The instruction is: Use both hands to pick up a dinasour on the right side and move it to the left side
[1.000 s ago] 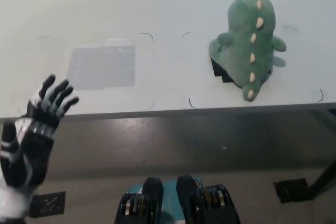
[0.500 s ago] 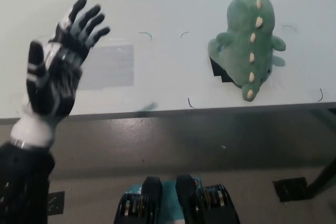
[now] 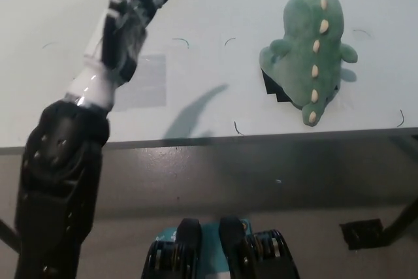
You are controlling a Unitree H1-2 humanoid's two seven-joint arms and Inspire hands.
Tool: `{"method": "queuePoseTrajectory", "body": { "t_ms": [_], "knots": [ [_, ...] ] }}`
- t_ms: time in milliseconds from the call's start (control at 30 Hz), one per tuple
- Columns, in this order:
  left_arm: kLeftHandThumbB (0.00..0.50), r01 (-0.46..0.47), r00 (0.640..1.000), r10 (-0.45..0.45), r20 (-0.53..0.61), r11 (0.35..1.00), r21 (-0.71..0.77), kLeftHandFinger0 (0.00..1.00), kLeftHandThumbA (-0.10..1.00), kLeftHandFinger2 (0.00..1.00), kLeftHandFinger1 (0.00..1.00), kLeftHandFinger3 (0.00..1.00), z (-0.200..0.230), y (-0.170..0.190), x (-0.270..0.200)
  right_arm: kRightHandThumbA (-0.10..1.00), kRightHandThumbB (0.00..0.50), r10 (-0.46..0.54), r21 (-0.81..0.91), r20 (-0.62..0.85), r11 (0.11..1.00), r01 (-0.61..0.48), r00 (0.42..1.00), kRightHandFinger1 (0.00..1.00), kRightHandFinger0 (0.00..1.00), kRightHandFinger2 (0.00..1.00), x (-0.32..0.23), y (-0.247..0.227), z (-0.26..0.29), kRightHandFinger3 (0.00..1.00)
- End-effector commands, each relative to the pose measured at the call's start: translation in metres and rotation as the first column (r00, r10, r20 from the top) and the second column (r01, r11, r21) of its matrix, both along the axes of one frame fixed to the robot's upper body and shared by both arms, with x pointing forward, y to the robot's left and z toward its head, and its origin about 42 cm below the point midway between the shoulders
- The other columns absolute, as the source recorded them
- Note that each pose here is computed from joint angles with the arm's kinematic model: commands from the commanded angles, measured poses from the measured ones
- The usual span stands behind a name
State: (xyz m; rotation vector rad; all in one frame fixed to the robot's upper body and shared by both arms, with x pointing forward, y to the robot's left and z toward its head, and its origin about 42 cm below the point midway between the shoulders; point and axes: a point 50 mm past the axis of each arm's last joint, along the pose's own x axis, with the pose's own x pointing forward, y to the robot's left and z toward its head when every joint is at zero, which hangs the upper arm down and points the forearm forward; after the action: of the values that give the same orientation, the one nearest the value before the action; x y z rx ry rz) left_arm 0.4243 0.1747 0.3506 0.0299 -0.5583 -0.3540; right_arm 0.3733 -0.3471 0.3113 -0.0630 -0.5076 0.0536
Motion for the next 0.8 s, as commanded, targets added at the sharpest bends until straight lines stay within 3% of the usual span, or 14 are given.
{"method": "queuePoseTrajectory", "body": {
  "t_ms": [0,167,300,500,533,667,767],
  "knots": [
    [0.451,0.018,0.996,-0.021,0.086,0.999,0.032,1.00,1.00,1.00,1.00,1.00,0.028,-0.022,0.016,1.00,0.151,-0.008,-0.010,0.050,1.000,0.008,0.999,1.00,1.00,1.00,0.023,0.004,0.026,1.00],
    [0.453,0.029,0.997,-0.033,0.074,0.998,0.047,1.00,1.00,1.00,1.00,1.00,0.039,-0.045,0.037,1.00,0.150,-0.009,-0.009,0.014,1.000,0.010,1.000,1.00,1.00,1.00,0.046,0.002,0.024,1.00],
    [0.432,0.012,0.999,-0.015,0.046,0.998,0.063,1.00,1.00,1.00,1.00,1.00,0.045,-0.064,0.053,1.00,0.238,-0.020,-0.018,-0.033,1.000,0.019,0.999,1.00,1.00,1.00,0.067,-0.002,0.020,1.00],
    [0.423,-0.001,1.000,0.000,0.010,0.995,0.099,1.00,1.00,1.00,1.00,1.00,0.052,-0.082,0.076,1.00,0.265,0.009,-0.013,-0.056,1.000,-0.009,0.998,1.00,1.00,1.00,0.092,-0.007,0.023,1.00],
    [0.423,0.000,1.000,0.001,-0.007,0.995,0.095,1.00,1.00,1.00,1.00,1.00,0.052,-0.085,0.078,1.00,0.294,0.012,-0.008,-0.061,1.000,-0.012,0.998,1.00,1.00,1.00,0.094,-0.007,0.025,1.00],
    [0.338,0.024,1.000,-0.022,-0.016,0.994,0.109,1.00,1.00,1.00,1.00,1.00,0.054,-0.097,0.084,1.00,0.334,0.027,0.002,-0.086,1.000,-0.027,0.996,1.00,1.00,1.00,0.105,-0.006,0.026,1.00],
    [0.328,0.036,0.998,-0.030,-0.049,0.992,0.119,1.00,1.00,1.00,1.00,1.00,0.056,-0.107,0.090,1.00,0.349,0.027,-0.006,-0.112,1.000,-0.028,0.993,1.00,1.00,1.00,0.116,-0.008,0.027,1.00]
  ]
}}
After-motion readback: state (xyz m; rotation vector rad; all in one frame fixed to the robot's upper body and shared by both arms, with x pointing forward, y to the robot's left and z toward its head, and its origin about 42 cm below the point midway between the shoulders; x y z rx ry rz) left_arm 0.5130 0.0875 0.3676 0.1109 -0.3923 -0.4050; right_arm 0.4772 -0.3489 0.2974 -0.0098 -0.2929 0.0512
